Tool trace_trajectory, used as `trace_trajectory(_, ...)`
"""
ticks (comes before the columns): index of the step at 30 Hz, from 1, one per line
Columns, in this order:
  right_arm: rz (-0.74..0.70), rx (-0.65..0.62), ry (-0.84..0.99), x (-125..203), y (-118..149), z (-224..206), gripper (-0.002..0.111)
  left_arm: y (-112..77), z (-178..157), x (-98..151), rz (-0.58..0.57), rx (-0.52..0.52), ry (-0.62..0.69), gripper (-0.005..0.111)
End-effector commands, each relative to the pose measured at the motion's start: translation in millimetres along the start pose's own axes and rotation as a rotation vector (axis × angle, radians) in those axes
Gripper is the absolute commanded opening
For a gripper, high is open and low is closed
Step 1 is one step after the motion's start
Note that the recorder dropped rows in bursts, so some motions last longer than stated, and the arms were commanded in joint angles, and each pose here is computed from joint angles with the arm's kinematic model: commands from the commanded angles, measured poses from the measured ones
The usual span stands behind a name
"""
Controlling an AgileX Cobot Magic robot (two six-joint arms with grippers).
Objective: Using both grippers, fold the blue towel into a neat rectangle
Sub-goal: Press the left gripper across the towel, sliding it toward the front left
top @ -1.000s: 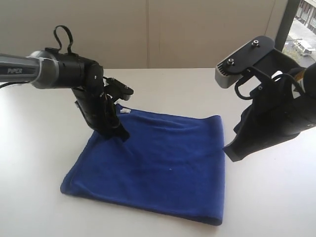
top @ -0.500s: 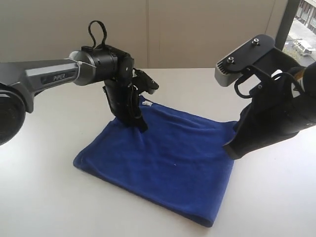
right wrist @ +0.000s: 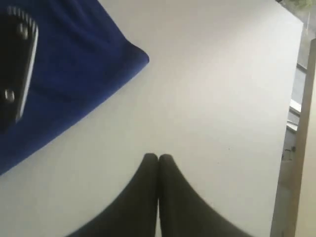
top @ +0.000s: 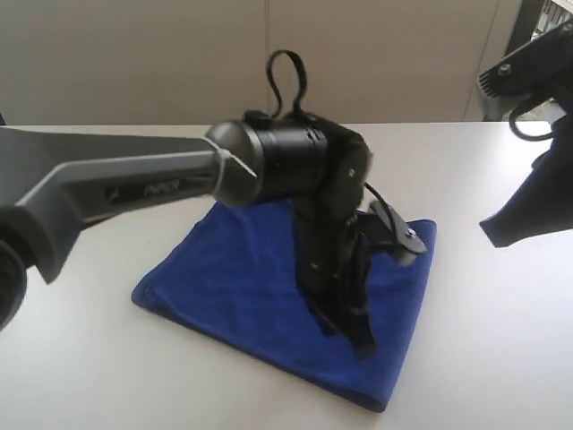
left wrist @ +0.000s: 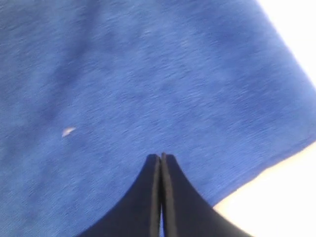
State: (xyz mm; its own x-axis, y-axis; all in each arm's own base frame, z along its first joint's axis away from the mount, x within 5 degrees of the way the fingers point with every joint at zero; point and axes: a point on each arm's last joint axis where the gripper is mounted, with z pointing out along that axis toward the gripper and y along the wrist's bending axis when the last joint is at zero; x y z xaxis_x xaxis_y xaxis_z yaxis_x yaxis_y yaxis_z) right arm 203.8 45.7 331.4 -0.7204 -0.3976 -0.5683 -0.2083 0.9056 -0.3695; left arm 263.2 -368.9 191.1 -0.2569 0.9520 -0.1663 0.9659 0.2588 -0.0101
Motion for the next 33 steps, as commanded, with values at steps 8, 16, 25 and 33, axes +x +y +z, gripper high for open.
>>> trace_trajectory(8,0.022,0.018,-0.043,6.6,-5.0,-9.4,0.0,-39.3,29.6,-5.6,0.024,-0.083,-0.056,0.0)
trace_trajectory(16,0.022,0.018,-0.043,6.6,-5.0,-9.4,0.0,-44.6,45.1,21.2,0.051,-0.041,0.127,0.0)
trace_trajectory(25,0.022,0.018,-0.045,6.4,-4.9,-9.4,0.0,-41.3,36.7,66.8,0.098,-0.082,0.316,0.0)
trace_trajectory(33,0.025,0.014,-0.044,6.5,-4.6,-9.4,0.0,-24.8,31.0,126.1,0.0,-0.077,0.447,0.0)
